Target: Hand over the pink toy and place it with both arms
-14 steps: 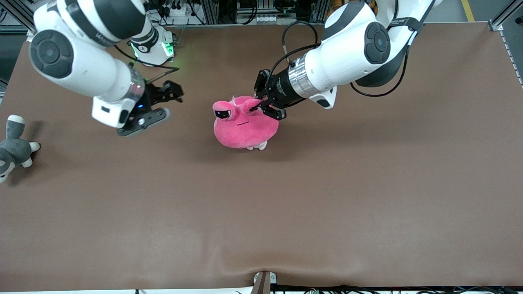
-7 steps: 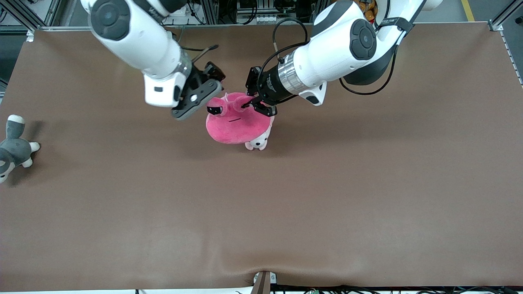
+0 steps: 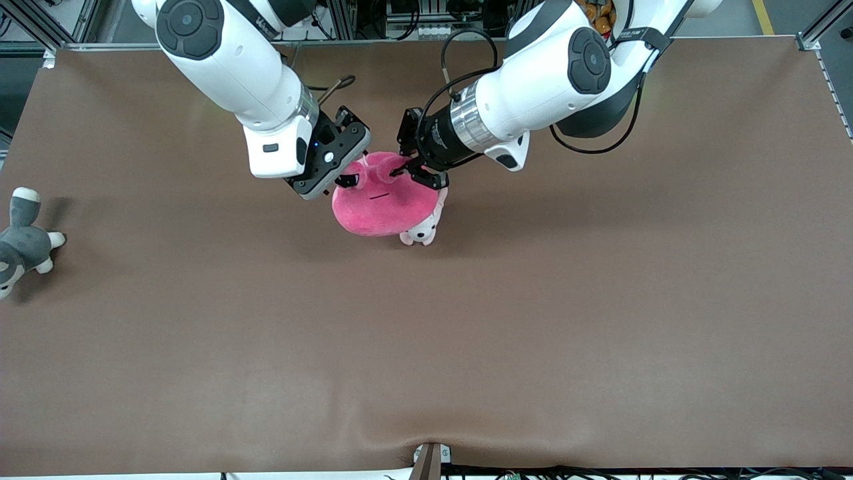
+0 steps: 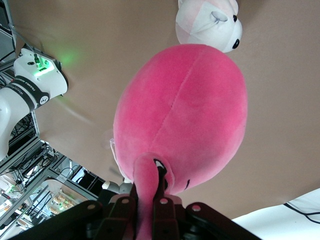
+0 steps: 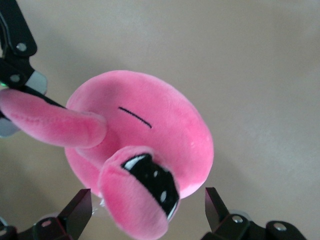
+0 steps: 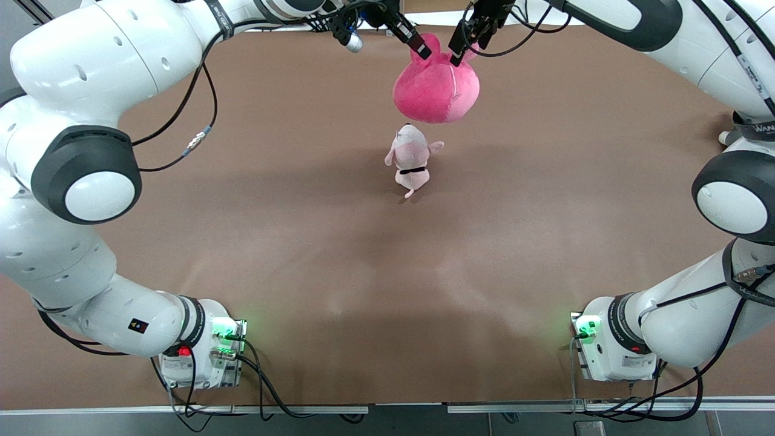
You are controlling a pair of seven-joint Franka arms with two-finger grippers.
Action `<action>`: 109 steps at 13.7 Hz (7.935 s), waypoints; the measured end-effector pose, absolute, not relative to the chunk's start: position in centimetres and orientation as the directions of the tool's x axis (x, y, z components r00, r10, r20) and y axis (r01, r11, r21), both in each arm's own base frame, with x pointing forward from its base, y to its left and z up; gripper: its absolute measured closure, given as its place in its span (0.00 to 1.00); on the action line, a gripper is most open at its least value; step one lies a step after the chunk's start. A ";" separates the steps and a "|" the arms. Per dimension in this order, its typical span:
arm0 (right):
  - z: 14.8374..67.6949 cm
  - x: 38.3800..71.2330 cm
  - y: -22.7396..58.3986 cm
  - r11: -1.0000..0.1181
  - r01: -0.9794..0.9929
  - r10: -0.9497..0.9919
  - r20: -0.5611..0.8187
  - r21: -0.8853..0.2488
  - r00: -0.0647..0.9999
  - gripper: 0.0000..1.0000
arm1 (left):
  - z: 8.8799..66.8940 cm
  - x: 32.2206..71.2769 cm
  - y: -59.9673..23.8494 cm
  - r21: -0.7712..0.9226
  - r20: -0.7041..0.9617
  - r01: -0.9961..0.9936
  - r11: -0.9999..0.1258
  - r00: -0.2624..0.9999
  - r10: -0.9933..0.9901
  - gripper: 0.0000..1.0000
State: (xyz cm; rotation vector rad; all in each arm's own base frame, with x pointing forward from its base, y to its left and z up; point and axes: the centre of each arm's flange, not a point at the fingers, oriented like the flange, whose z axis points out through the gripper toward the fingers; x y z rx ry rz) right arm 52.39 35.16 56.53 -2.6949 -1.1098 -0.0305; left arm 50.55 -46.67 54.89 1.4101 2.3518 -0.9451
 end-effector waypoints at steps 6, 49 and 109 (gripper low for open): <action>55.8 52.9 35.5 -0.677 0.711 0.702 0.121 -0.190 0.702 0.16 | 54.9 50.4 -46.9 -0.403 -0.508 0.856 0.323 -0.503 0.700 0.89; 50.1 59.3 9.0 -0.833 0.454 0.524 -0.189 -0.316 0.830 0.88 | 60.3 56.3 -22.5 0.029 -0.072 0.732 -0.680 0.680 0.729 0.00; 62.4 54.7 -4.0 -0.995 -0.043 -0.036 -0.075 -0.093 0.997 0.00 | 67.0 50.0 -4.3 -0.060 -0.033 0.132 -0.989 0.990 0.134 0.00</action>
